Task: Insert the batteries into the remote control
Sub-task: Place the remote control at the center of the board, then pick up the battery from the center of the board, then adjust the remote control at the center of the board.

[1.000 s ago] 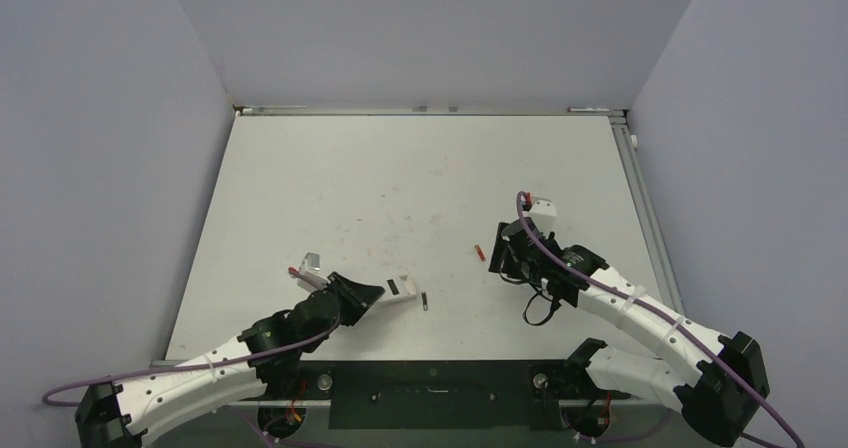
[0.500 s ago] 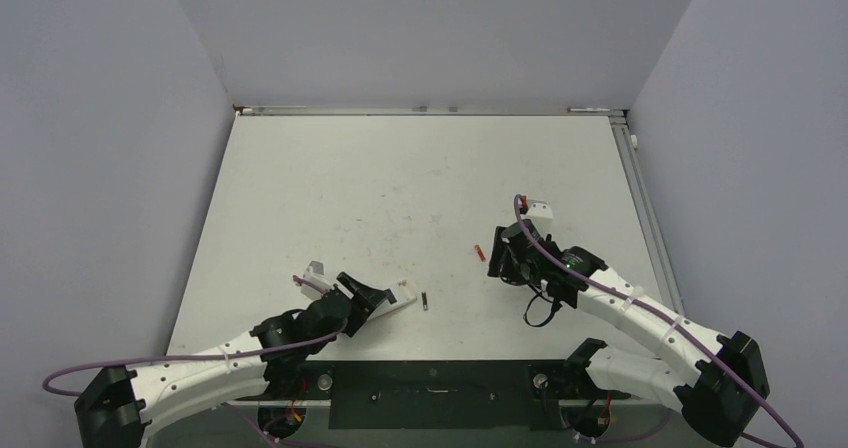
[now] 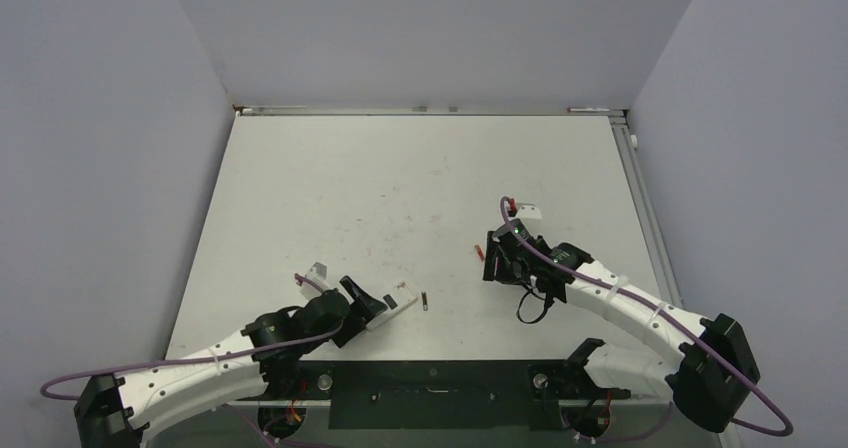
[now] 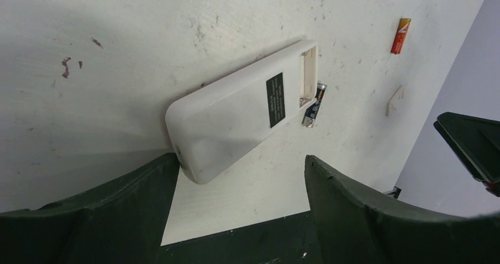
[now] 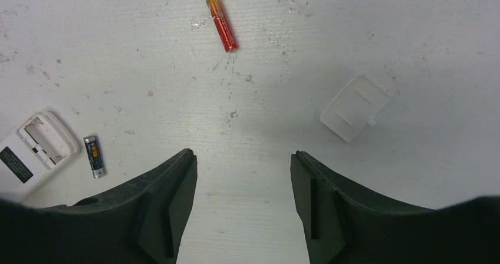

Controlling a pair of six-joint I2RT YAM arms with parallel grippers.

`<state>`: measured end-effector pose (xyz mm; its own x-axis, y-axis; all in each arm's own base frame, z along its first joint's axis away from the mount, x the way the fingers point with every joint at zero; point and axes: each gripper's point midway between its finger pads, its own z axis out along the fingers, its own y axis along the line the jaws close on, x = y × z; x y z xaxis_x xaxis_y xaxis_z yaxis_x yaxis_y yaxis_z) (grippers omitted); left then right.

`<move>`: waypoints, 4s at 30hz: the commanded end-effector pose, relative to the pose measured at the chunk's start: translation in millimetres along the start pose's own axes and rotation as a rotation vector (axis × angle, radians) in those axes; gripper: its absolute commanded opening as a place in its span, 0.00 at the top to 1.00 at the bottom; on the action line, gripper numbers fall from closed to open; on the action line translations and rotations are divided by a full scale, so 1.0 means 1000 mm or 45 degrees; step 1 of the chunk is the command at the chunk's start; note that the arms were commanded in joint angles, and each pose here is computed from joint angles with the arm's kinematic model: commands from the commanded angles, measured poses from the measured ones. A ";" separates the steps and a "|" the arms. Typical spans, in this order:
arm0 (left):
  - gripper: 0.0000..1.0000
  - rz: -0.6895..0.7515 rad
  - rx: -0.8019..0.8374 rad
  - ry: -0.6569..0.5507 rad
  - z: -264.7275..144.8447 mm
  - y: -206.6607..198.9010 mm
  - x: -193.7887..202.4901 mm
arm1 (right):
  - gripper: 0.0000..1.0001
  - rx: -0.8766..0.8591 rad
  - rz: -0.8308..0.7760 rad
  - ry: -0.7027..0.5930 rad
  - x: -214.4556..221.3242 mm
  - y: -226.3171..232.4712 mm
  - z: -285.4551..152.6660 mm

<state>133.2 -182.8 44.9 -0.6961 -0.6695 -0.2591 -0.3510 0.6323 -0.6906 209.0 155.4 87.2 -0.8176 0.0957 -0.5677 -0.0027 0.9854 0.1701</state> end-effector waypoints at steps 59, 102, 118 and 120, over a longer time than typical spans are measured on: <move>0.67 0.461 -0.089 0.135 0.040 -0.014 -0.050 | 0.61 -0.248 -0.416 0.175 0.076 0.157 0.044; 0.84 0.268 -0.111 0.339 0.040 0.011 0.014 | 0.92 -0.199 -0.449 0.128 0.072 0.118 0.018; 0.79 0.169 -0.073 0.336 0.017 0.018 0.026 | 0.92 -0.256 -0.494 0.128 0.077 0.117 0.002; 0.79 0.159 -0.069 0.351 0.015 0.020 0.030 | 0.92 -0.277 -0.522 0.132 0.077 0.119 0.000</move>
<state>129.1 -199.7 21.6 -0.8701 -0.4557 -0.1878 -0.2427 0.7278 -0.6414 147.2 272.8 46.1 -0.8092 -0.2987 -0.5059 -0.3967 0.9130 0.0955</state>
